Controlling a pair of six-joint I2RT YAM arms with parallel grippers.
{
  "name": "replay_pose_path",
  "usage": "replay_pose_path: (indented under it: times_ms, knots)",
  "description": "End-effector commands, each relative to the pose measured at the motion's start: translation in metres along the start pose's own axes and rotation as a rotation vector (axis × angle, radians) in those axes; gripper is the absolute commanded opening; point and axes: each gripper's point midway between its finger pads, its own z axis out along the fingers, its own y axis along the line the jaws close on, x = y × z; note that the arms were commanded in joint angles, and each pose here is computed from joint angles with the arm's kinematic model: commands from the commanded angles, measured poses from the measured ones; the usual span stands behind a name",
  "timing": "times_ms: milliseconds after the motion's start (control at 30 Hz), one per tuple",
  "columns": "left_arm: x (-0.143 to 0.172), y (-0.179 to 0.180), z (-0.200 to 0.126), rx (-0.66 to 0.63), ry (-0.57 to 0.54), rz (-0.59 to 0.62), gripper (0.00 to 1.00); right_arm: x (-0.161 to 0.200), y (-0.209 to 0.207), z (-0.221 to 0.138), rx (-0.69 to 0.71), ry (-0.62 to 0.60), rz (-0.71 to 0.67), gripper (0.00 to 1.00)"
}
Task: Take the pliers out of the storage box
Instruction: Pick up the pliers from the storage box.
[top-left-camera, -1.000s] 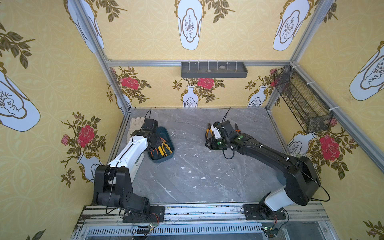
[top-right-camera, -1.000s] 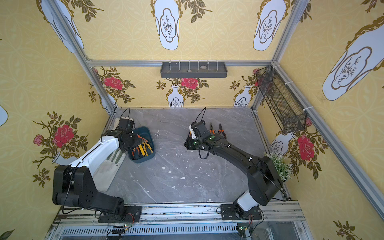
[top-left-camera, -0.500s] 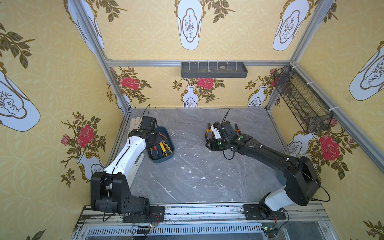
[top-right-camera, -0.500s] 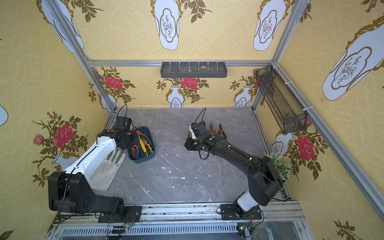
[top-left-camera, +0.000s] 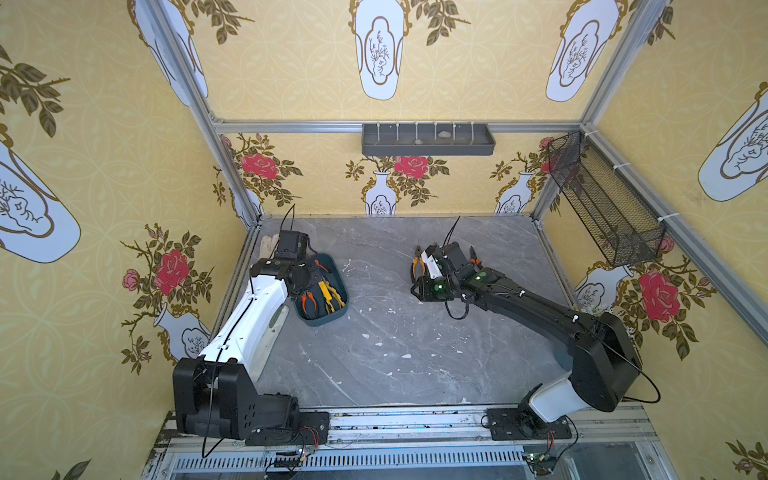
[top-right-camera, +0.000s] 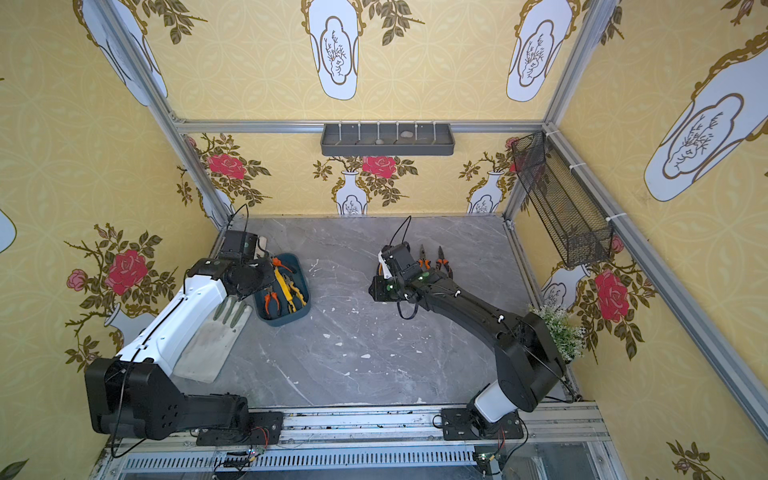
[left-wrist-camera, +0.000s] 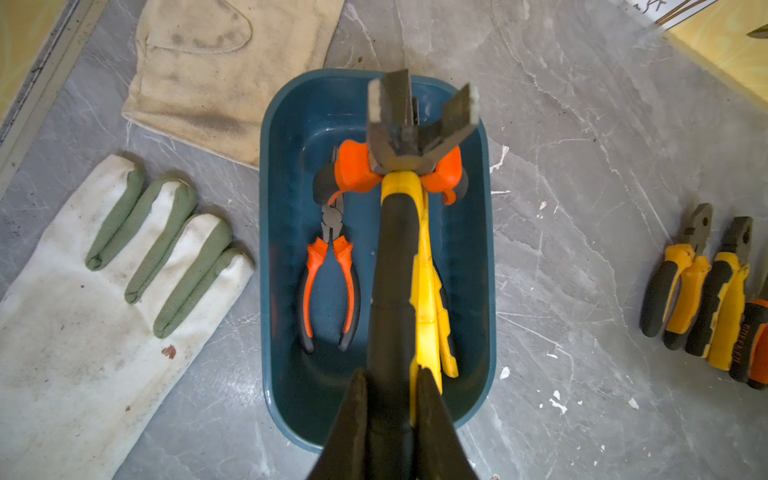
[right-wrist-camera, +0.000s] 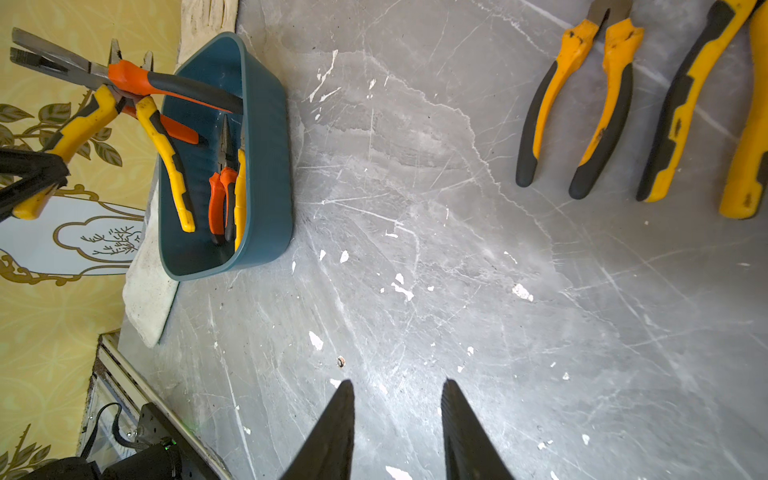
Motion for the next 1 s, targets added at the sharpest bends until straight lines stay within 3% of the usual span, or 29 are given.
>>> replay_pose_path:
  times_ms: [0,400,967]
  knots:
    - [-0.010,-0.011,-0.005,0.060,-0.050,-0.025,0.00,-0.008,0.006,-0.004,-0.006,-0.031,-0.001,0.36]
    - [0.023,-0.035,-0.013,0.283,0.020,-0.164,0.00,-0.007,0.013,-0.005,-0.009,-0.032,-0.017,0.36]
    - [0.049,-0.030,0.005,0.399,0.048,-0.361,0.00,-0.005,0.013,-0.004,-0.005,-0.028,-0.021,0.36]
